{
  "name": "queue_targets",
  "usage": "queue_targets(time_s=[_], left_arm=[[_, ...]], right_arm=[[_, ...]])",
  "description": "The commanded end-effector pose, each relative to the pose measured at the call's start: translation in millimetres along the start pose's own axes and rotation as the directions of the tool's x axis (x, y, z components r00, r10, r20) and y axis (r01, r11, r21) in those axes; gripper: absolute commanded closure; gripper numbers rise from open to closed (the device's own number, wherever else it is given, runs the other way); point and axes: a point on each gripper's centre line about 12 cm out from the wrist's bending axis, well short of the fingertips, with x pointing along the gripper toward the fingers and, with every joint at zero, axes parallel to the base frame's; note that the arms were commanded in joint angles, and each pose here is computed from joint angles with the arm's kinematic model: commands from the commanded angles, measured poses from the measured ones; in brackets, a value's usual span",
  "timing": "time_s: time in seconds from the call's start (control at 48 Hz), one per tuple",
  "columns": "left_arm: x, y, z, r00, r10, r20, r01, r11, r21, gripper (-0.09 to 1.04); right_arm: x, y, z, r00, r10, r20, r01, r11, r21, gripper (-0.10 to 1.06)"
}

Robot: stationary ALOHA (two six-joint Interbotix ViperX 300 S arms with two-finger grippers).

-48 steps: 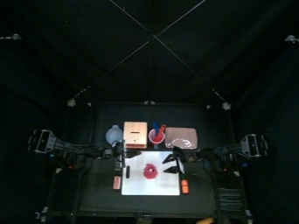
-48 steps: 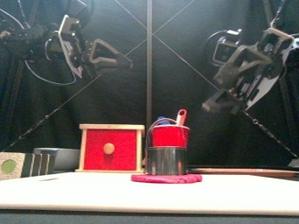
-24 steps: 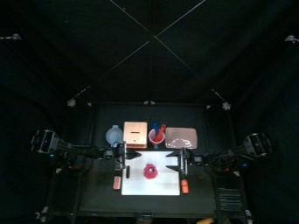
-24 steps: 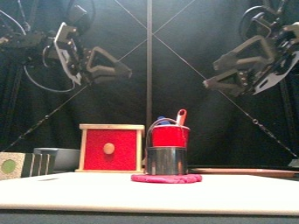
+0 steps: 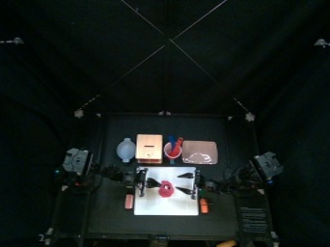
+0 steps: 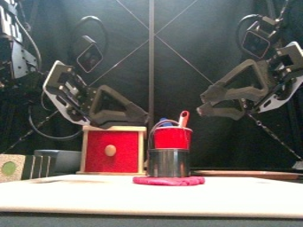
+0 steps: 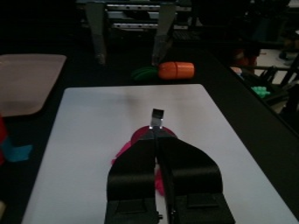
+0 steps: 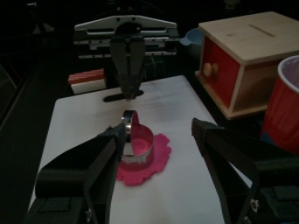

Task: Get the cutter from the drawer then cut the dough then place the extra dough in the bowl
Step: Cut the dough

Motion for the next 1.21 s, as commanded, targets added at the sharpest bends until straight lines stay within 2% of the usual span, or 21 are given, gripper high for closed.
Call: queue_targets(time_s=[0.021, 0.208, 0.333, 0.625, 0.854, 1.208], left_arm=[[11.2, -7.3, 7.6, 1.000, -0.018, -0.004, 0.018, 1.000, 0.006, 0.55], [6.1, -7.9, 22.4, 0.997, -0.007, -0.073, 0.007, 1.000, 0.003, 0.22], [-0.6, -7.6, 30.2, 0.996, -0.002, -0.086, 0.003, 1.000, 0.007, 0.08], [3.3, -6.6, 25.9, 0.995, 0.001, -0.097, -0.001, 1.000, 0.008, 0.08], [10.1, -4.2, 21.4, 0.994, 0.007, -0.108, -0.006, 1.000, 0.014, 0.08], [17.3, 16.6, 16.2, 0.989, 0.050, -0.136, -0.048, 0.999, 0.020, 0.08]], right_arm=[[2.6, 5.2, 10.9, 0.999, 0.001, 0.036, -0.003, 0.9996, 0.029, 0.04], [6.5, 9.9, 18.5, 0.998, 0.007, 0.056, -0.009, 0.9992, 0.038, 0.03], [12.1, 14.1, 20.4, 0.999, 0.010, 0.038, -0.012, 0.9984, 0.055, 0.03], [20.6, 18.9, 17.0, 0.999, 0.015, -0.050, -0.011, 0.9961, 0.088, 0.03], [26.5, 22.0, 9.3, 0.997, 0.015, -0.077, -0.009, 0.9969, 0.078, 0.03], [45.2, 27.7, -12.4, 0.991, -0.001, -0.137, 0.010, 0.9979, 0.064, 0.03]])
